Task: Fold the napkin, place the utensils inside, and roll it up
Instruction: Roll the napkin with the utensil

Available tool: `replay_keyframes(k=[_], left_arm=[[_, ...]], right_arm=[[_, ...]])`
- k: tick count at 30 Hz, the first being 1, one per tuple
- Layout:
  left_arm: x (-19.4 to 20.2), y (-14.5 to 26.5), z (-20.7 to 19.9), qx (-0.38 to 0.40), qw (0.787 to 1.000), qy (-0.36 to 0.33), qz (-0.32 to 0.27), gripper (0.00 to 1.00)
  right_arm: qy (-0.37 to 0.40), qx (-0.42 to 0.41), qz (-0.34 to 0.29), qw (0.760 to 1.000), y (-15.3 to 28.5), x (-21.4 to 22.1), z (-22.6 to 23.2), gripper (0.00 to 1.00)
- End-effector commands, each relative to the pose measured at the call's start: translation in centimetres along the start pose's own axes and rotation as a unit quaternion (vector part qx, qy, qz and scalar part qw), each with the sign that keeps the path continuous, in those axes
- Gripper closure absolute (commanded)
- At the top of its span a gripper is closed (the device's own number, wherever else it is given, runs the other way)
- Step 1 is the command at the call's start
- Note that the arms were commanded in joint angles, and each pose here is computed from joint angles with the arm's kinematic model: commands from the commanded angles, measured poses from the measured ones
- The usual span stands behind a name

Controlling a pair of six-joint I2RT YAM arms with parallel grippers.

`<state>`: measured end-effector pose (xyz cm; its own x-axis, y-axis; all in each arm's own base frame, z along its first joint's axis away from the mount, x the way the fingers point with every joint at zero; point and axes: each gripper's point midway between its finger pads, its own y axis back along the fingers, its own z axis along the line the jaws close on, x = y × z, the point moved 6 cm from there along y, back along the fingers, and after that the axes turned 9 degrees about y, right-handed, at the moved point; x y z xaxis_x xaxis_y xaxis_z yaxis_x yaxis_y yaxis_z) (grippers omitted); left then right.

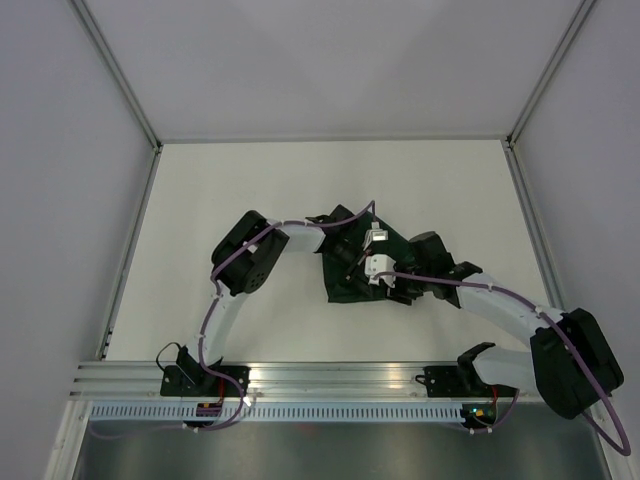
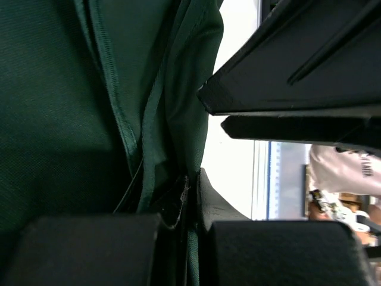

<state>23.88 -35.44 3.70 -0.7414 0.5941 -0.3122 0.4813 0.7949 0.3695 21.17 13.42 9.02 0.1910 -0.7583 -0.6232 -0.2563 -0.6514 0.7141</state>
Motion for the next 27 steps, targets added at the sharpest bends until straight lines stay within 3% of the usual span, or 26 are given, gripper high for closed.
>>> replay_keyframes(k=[1,18,27], left_arm=[[2.9,-0.4,3.7,-0.063,0.994,0.086,0.03,0.98],[2.2,-0.5,4.4,-0.068,0.991,0.112,0.036,0.98],[2.2,-0.3,4.4,-0.064,0.99,0.118,0.038,0.93]], right_arm=[[0.047,0.03,0.009,0.998,-0.7,-0.6,-0.5,0.42],[0.096,0.009,0.051,0.994,-3.1,0.4,1.7,0.4],[0.093,-0.027,0.069,0.993,-3.8,1.5,2.7,0.53]])
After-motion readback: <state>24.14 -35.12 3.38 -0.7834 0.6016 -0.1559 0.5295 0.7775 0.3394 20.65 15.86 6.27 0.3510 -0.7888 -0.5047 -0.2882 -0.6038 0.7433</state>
